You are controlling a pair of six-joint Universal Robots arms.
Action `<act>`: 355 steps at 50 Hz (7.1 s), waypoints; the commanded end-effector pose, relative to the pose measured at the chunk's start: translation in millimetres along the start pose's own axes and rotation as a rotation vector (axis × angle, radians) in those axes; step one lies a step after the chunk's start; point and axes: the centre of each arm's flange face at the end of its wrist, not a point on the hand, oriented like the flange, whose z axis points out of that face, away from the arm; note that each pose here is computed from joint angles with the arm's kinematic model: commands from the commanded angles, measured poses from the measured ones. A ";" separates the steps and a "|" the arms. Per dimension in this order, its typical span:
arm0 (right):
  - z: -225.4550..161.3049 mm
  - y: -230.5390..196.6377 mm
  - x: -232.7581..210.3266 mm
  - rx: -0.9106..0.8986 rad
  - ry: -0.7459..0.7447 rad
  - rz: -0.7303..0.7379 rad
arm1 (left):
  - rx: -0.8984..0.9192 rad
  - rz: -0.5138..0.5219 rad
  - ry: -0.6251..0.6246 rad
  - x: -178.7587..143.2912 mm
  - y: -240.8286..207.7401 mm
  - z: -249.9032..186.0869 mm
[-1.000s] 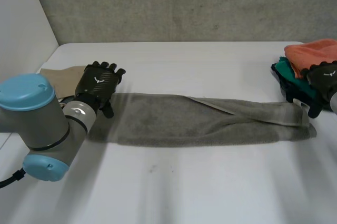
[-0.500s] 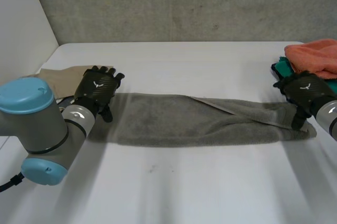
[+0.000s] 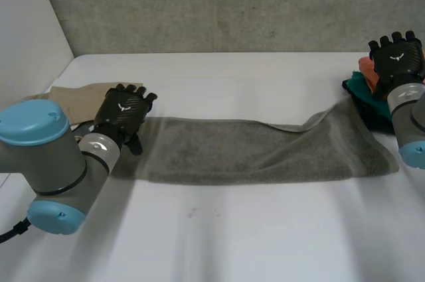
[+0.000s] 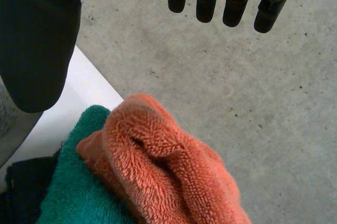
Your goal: Fold the laundry.
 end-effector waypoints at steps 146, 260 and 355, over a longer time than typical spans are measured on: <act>-195.1 -7.7 -92.3 -0.187 -0.525 0.037 | 0.252 -0.077 0.291 141.7 -67.5 -24.0; -150.1 -38.3 -125.0 -0.259 -0.727 0.185 | -0.202 -0.116 0.235 143.4 -25.5 -33.6; 47.2 -67.5 77.8 0.523 0.036 0.168 | 0.277 -0.273 0.616 63.5 -157.3 -54.5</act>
